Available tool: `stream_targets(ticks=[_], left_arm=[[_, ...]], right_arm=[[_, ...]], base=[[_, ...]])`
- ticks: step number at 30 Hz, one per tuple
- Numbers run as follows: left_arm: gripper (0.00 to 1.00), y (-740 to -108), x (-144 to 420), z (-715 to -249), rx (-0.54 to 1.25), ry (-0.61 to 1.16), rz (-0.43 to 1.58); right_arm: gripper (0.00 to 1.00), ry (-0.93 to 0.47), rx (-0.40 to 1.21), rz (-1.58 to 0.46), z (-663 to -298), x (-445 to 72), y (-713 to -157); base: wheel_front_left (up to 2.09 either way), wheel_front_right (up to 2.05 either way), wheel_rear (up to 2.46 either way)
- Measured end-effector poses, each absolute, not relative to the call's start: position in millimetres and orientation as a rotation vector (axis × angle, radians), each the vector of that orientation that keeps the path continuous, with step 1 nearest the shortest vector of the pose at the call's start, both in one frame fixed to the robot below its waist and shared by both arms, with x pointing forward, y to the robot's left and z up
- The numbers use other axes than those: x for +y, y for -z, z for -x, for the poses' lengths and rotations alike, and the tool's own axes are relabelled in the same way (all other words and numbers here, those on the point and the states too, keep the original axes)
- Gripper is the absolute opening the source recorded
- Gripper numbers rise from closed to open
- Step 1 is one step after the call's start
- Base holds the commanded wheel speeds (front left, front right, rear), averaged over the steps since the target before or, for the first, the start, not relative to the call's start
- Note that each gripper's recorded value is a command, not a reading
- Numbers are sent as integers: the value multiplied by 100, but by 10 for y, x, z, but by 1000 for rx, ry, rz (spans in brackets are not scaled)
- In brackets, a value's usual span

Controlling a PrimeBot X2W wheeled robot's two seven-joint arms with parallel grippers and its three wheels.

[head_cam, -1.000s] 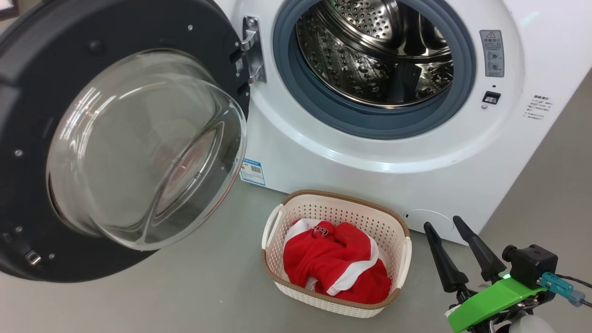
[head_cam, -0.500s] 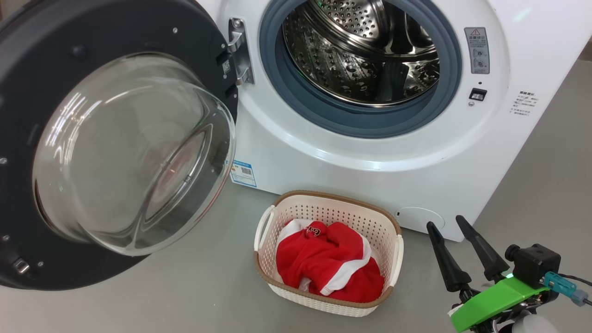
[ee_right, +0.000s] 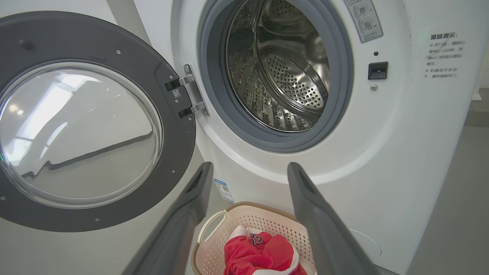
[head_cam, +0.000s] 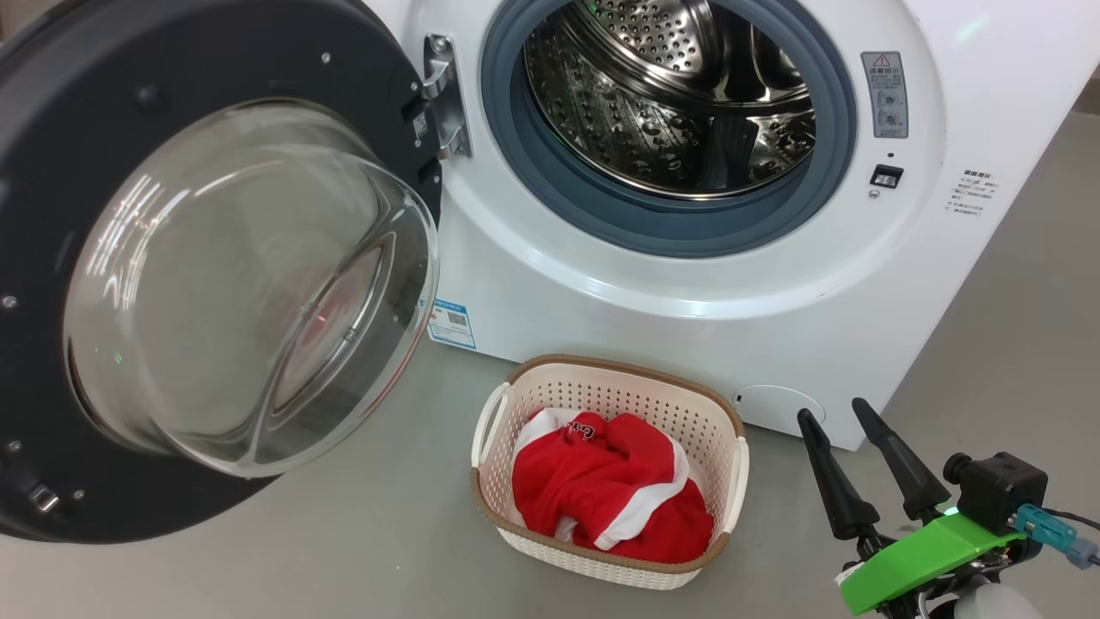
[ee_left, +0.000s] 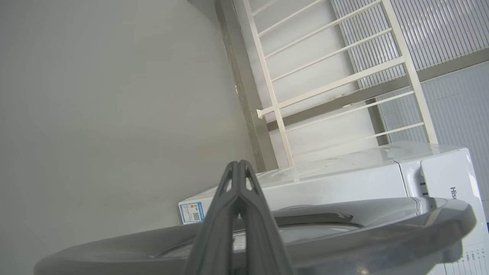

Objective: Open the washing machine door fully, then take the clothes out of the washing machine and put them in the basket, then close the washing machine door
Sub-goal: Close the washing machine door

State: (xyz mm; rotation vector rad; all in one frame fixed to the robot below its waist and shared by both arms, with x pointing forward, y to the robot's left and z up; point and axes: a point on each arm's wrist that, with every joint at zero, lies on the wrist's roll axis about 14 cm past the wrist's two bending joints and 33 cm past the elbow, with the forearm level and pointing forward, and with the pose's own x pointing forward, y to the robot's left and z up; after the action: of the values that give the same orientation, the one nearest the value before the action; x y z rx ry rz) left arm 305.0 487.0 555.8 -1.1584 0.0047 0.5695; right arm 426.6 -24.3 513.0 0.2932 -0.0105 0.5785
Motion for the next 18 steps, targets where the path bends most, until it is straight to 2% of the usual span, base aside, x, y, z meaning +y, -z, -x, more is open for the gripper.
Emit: stream_targets(ticks=[18], left_arm=[[0,-5503,4373,-2931,261,-288,1173]], right_arm=[[100,-596,-28,-298,-4219,-160,-5217]], base=[[0,0,0]])
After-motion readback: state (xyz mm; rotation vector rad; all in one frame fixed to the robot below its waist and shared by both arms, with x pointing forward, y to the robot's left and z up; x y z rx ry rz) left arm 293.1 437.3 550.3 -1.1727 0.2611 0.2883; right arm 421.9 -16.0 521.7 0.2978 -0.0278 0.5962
